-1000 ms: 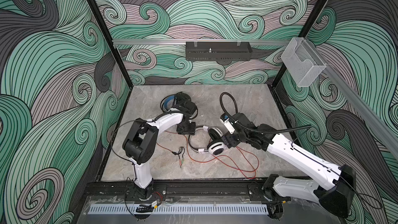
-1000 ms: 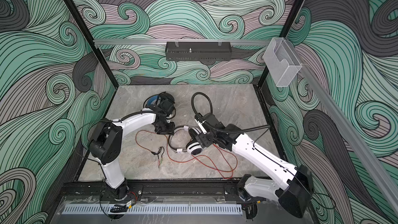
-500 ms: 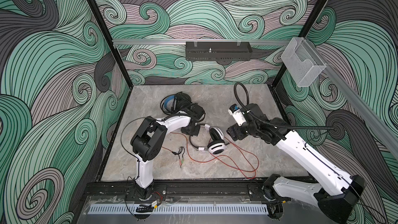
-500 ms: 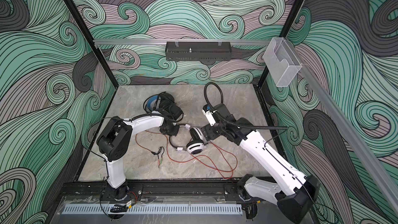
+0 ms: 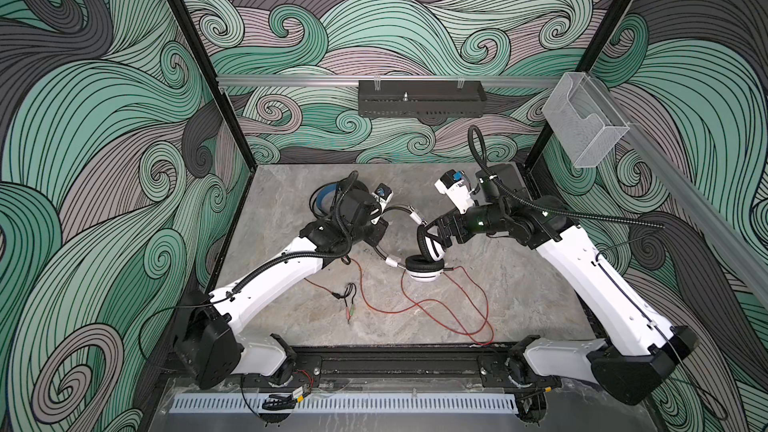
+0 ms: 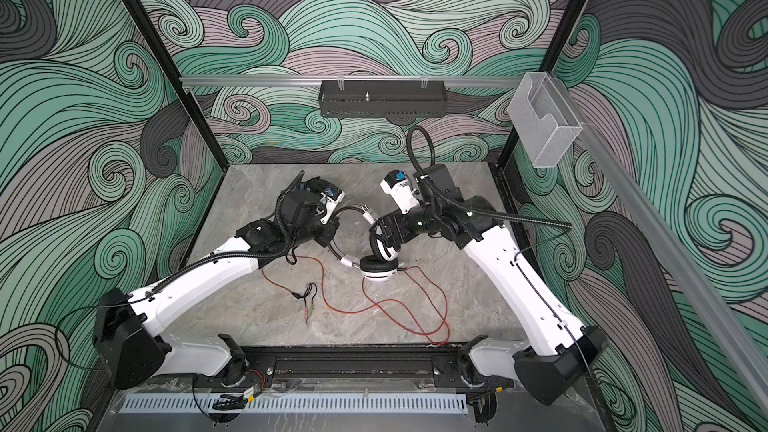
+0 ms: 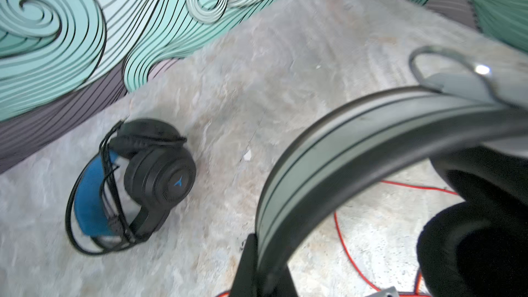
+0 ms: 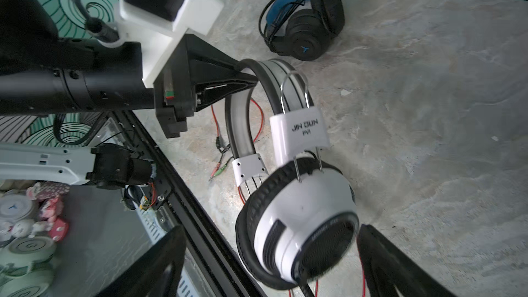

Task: Wrap the headphones
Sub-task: 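Grasp the white headset's earcup slider with the right gripper beside the left gripper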

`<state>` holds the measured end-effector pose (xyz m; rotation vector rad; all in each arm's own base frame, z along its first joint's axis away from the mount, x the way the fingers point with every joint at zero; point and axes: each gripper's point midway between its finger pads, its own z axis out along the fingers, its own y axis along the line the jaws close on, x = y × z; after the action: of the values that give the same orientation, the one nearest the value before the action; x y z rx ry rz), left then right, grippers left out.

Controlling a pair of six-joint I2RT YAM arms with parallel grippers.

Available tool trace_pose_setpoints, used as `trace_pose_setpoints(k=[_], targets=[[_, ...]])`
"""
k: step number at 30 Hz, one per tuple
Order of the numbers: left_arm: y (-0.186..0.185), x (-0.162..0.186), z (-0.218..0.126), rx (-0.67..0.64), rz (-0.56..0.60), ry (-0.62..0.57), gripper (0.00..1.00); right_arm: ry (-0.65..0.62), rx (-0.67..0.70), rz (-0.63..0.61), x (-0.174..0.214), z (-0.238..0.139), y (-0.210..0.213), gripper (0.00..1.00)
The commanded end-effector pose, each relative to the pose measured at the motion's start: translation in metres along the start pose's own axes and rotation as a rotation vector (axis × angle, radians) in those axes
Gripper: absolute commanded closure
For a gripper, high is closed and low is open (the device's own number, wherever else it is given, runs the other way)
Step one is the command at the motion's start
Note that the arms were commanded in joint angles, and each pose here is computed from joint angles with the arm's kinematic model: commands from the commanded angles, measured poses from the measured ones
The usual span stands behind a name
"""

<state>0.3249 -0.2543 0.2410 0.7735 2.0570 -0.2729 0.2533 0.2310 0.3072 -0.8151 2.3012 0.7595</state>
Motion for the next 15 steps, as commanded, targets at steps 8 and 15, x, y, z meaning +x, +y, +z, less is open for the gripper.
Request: trace_pose_setpoints(k=[8, 15], targets=[[-0.030, -0.053, -0.036, 0.191, 0.033, -0.180, 1.00, 0.045, -0.224, 0.013, 0.004, 0.007, 0.029, 0.06], [-0.031, -0.057, -0.040, 0.195, 0.032, -0.189, 1.00, 0.056, -0.247, 0.079, 0.009, 0.021, 0.023, 0.10]])
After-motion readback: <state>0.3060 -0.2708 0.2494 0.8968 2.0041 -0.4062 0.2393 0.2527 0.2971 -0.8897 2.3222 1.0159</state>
